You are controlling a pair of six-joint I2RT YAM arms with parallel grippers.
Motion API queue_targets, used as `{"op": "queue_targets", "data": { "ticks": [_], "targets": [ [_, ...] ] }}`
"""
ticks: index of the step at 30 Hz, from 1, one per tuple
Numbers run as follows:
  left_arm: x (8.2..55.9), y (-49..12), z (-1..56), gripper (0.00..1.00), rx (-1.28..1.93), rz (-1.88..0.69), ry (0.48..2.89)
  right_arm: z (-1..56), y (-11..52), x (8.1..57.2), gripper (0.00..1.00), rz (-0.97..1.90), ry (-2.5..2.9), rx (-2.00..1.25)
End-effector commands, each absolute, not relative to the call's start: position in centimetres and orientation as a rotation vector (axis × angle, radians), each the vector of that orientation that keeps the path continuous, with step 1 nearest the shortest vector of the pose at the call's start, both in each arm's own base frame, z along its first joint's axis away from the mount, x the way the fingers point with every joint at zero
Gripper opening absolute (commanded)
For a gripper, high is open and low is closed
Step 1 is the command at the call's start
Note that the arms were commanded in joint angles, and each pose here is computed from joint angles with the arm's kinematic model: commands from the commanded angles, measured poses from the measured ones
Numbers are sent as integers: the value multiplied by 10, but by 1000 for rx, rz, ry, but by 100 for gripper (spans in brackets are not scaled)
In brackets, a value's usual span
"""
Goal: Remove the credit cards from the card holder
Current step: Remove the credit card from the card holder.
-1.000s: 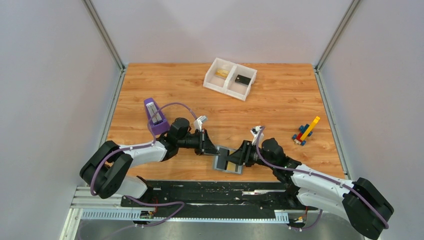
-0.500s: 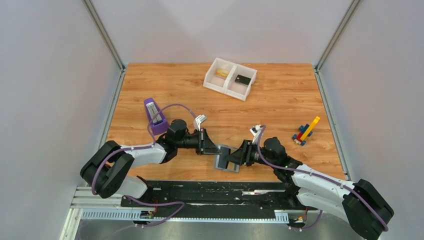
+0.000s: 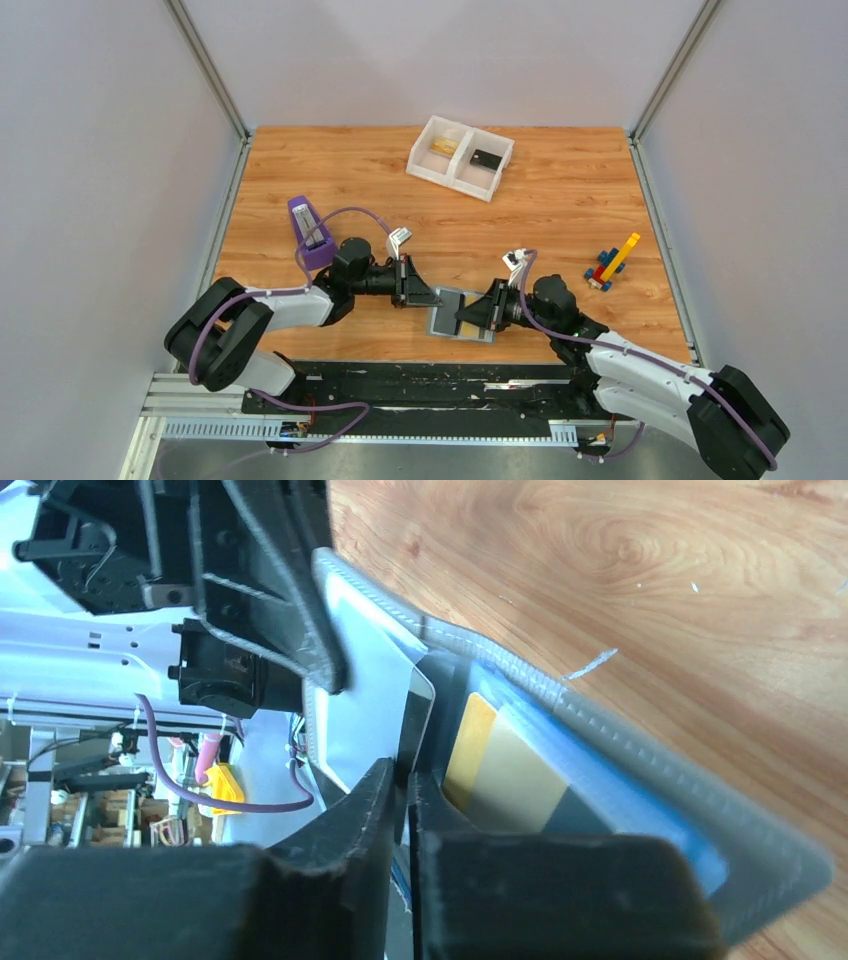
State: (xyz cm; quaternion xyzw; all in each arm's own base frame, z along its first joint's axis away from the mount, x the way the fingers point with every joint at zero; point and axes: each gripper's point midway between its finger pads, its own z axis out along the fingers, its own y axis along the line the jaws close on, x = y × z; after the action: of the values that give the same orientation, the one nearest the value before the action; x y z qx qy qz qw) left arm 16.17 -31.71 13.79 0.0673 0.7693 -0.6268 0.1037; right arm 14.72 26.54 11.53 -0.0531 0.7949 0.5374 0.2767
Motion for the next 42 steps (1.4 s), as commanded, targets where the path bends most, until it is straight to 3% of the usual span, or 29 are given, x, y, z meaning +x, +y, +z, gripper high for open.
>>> {"op": "queue_targets", "data": {
  "ticks": [1,18,27,36,38,40,41,42],
  "targets": [
    [165,-316,137,0,252,-1827,2282,139,264,148,3,1463,2025,-196],
    [169,-312,125,0,303,-1797,2332,141,253,148,0,1428,2069,-185],
    [186,-295,82,4,224,-1425,2580,145,244,160,0,1293,2122,-148],
    [208,-299,63,5,208,-1300,2653,155,236,179,0,1124,2148,-157],
    [212,-300,58,9,211,-1287,2663,156,230,189,0,1040,2151,-153],
    [214,-298,54,20,207,-1249,2688,159,225,199,0,958,2154,-152],
    [216,-296,54,35,201,-1229,2705,161,222,203,0,920,2154,-157],
    [215,-293,52,42,199,-1200,2723,162,221,207,0,886,2153,-168]
  ]
}}
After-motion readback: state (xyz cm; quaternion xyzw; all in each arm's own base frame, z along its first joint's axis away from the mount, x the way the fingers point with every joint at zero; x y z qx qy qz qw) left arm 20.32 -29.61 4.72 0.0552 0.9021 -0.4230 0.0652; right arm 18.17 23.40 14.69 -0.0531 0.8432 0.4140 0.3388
